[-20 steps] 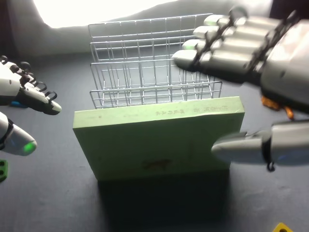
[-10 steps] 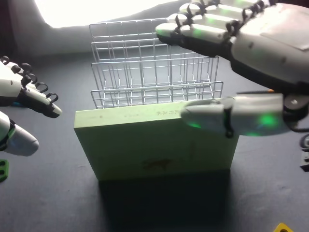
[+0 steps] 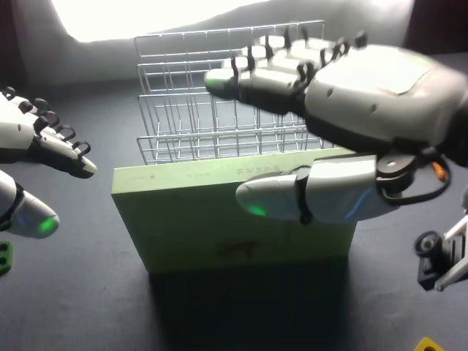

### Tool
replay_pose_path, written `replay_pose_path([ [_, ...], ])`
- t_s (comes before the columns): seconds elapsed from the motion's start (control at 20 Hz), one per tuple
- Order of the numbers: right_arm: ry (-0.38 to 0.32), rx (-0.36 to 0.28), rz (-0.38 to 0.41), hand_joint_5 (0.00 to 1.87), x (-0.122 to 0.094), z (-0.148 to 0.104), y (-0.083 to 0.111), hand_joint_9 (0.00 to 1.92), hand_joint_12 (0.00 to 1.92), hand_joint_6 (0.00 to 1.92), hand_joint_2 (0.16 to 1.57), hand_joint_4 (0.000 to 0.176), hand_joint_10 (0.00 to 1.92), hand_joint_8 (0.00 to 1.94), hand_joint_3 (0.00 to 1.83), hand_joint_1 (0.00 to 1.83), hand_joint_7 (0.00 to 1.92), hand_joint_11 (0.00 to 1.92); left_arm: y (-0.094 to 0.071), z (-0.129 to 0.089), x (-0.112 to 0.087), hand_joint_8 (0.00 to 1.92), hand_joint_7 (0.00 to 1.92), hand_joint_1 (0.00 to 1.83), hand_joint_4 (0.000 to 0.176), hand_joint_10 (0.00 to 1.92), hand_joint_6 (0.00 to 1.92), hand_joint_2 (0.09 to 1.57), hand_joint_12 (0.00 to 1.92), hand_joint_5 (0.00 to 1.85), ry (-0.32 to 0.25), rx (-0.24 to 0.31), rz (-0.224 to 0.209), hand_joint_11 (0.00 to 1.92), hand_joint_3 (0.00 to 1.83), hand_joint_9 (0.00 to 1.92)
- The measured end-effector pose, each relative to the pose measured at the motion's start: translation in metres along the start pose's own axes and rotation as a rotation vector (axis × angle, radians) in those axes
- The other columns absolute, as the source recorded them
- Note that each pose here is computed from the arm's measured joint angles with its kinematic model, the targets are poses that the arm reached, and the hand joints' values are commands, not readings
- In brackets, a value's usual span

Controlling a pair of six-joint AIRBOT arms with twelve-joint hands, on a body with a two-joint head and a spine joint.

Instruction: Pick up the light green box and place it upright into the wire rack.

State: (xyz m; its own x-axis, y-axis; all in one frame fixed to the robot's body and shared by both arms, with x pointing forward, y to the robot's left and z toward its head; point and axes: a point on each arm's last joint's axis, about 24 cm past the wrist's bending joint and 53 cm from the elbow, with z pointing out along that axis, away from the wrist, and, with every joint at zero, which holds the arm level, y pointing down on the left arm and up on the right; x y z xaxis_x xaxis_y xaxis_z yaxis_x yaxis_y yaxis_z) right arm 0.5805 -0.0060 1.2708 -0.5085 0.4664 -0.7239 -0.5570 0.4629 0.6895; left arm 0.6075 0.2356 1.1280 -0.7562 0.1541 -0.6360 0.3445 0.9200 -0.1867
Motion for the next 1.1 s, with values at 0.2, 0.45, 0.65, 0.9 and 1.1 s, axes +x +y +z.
replay_pose_path([
  [0.2, 0.014, 0.021, 0.06, 0.14, 0.004, 0.012, -0.009, 0.1, 0.0, 0.02, 1.15, 0.0, 0.03, 0.02, 0.0, 0.23, 0.14, 0.01, 0.0, 0.0, 0.0, 0.0, 0.18, 0.03, 0.055, 0.01, 0.01, 1.26, 0.41, 0.21, 0.0, 0.001, -0.001, 0.0, 0.0, 0.16],
  [0.45, 0.018, 0.043, 0.128, 0.14, 0.006, 0.026, -0.019, 0.1, 0.01, 0.02, 1.15, 0.0, 0.02, 0.01, 0.0, 0.23, 0.15, 0.01, 0.0, 0.0, 0.0, 0.0, 0.18, 0.03, 0.055, 0.01, 0.01, 1.26, 0.41, 0.21, 0.0, 0.001, 0.002, 0.0, 0.0, 0.16],
  [0.65, 0.017, 0.067, 0.148, 0.15, 0.008, 0.035, -0.033, 0.15, 0.25, 0.01, 1.06, 0.0, 0.02, 0.01, 0.03, 0.42, 0.15, 0.0, -0.003, 0.0, 0.001, 0.01, 0.17, 0.27, 0.044, 0.01, 0.01, 1.24, 0.42, 0.09, 0.003, 0.006, 0.008, 0.0, 0.0, 0.16],
  [0.9, 0.051, 0.085, 0.141, 0.12, 0.023, 0.043, -0.044, 0.14, 0.22, 0.0, 1.07, 0.0, 0.01, 0.0, 0.02, 0.43, 0.13, 0.0, -0.003, 0.0, 0.001, 0.0, 0.15, 0.27, 0.041, 0.0, 0.0, 1.25, 0.37, 0.06, 0.001, 0.005, 0.01, 0.0, 0.0, 0.16],
  [1.1, 0.046, 0.089, 0.138, 0.12, 0.024, 0.048, -0.048, 0.14, 0.21, 0.0, 1.07, 0.0, 0.01, 0.0, 0.02, 0.43, 0.13, 0.0, -0.006, 0.0, 0.002, 0.0, 0.15, 0.26, 0.041, 0.0, 0.0, 1.25, 0.37, 0.06, 0.003, 0.011, 0.013, 0.0, 0.0, 0.16],
])
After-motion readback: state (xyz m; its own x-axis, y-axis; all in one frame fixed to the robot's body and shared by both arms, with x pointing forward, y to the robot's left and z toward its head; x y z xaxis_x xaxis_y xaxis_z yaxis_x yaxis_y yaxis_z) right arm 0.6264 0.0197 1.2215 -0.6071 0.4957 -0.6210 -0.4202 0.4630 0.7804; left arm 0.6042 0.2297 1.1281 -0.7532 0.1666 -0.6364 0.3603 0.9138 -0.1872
